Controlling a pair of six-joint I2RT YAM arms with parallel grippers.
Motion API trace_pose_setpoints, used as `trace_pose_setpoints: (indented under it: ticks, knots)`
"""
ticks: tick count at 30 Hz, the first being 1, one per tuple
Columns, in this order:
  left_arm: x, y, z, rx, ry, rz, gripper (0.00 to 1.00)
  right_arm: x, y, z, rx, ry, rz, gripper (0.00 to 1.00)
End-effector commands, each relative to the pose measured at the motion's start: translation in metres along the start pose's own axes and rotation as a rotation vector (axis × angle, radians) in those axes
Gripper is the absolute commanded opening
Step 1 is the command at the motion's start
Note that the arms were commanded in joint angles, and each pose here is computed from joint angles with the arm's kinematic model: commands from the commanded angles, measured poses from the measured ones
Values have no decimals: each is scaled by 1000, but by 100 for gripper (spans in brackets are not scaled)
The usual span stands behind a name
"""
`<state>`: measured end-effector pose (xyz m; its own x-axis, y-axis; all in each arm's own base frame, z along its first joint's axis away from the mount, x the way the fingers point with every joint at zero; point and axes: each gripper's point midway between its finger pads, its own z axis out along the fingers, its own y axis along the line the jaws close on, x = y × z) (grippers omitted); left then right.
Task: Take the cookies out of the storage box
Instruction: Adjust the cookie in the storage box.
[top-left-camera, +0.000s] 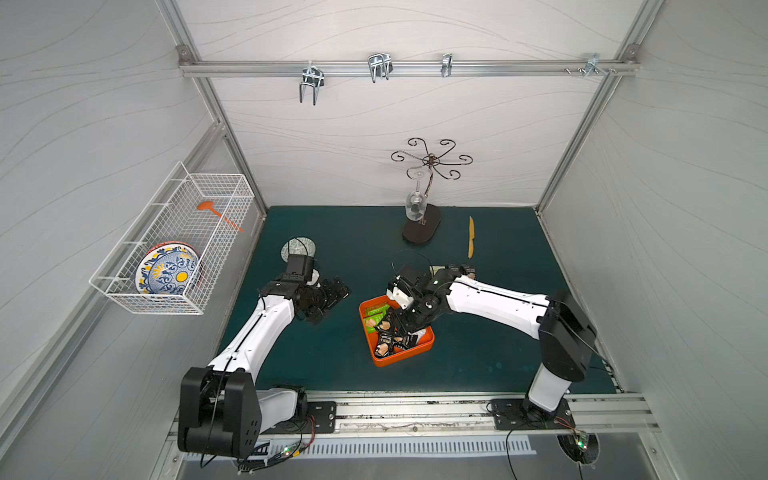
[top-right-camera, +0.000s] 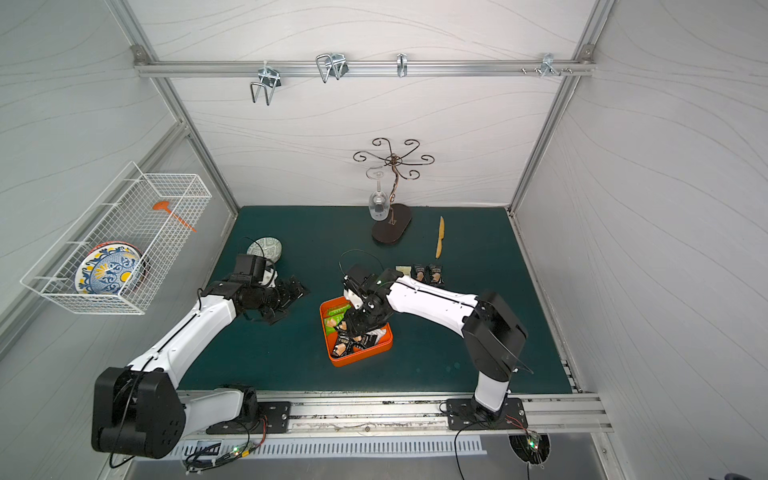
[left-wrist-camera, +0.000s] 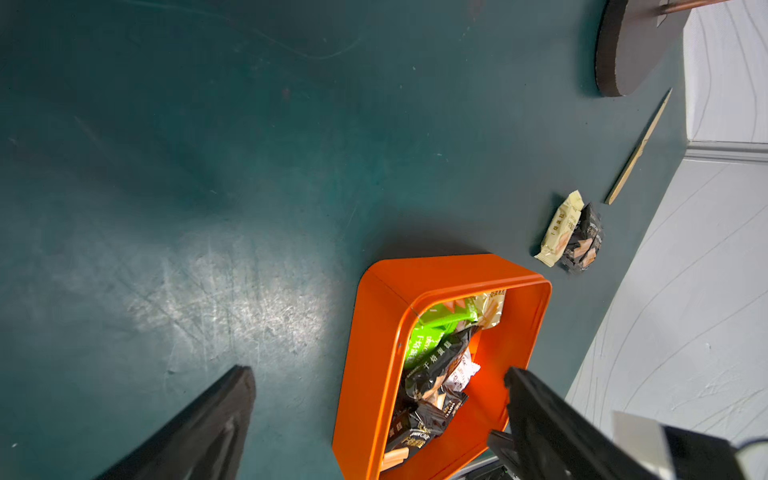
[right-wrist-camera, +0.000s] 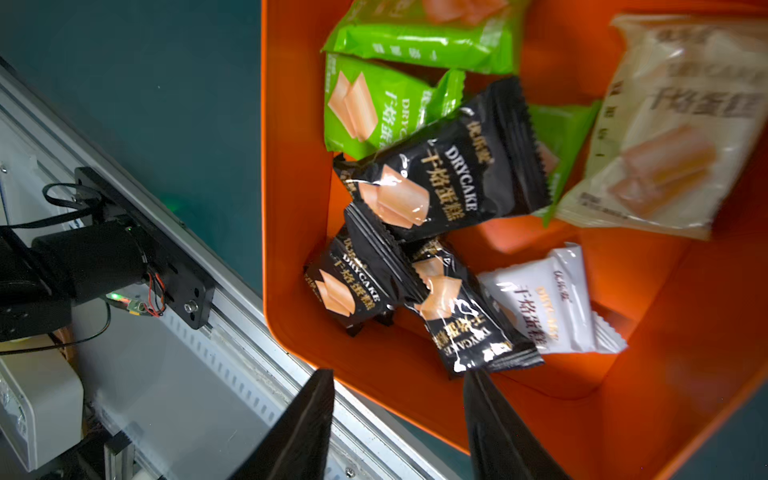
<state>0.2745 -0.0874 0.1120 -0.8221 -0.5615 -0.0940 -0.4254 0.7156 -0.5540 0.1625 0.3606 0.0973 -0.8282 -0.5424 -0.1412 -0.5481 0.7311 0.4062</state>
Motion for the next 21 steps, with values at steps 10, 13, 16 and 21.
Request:
trace_pose_setpoints:
  ticks: [10,13,16,21]
  knots:
    - [2,5,-4,1,-13,12,98,-6,26,28,-141,85,30,54]
    - [2,5,-4,1,-13,15,98,-7,26,33,-130,101,36,54]
    - [2,7,-4,-1,-15,13,98,-8,27,36,-115,108,33,54]
    - [3,9,-5,0,-16,11,98,-14,28,39,-102,96,17,55]
